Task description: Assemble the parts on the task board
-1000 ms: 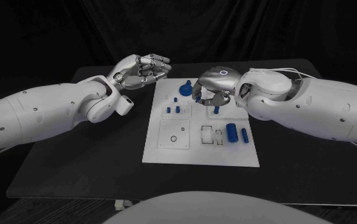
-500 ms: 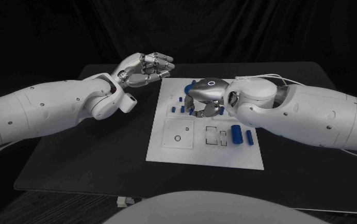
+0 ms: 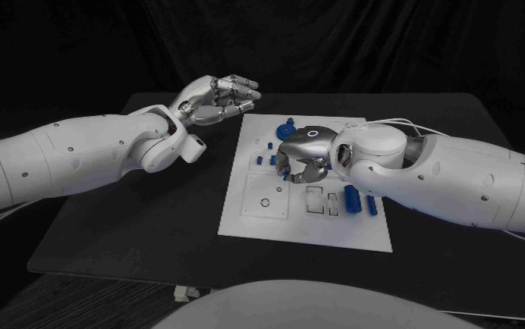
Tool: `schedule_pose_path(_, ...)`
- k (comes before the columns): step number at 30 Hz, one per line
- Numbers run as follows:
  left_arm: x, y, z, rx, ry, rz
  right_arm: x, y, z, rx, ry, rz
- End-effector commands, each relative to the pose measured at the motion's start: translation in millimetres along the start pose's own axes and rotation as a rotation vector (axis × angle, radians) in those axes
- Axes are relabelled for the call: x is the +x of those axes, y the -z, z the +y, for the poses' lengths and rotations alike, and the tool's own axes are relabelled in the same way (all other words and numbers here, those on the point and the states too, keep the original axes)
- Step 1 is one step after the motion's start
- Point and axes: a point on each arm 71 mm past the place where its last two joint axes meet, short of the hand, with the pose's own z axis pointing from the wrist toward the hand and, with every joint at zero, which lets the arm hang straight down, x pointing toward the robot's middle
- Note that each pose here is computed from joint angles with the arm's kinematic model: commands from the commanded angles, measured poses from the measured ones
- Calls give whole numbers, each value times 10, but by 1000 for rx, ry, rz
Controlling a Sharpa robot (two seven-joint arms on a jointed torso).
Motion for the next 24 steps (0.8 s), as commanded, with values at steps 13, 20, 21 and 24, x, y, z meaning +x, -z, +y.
schedule_pose_path(13, 18, -18, -27, 42, 13, 1, 118, -48, 94, -19, 46, -30)
schedule_pose_path(20, 29, -29, -24, 40, 17, 7, 178, -71, 113, -21, 45, -35)
schedule_pose_path(21, 29, -30, -23, 39, 18, 8, 184, -74, 114, -21, 46, -35)
schedule_pose_path(24, 33, -34, -21, 38, 19, 10, 214, -86, 121, -21, 52, -36)
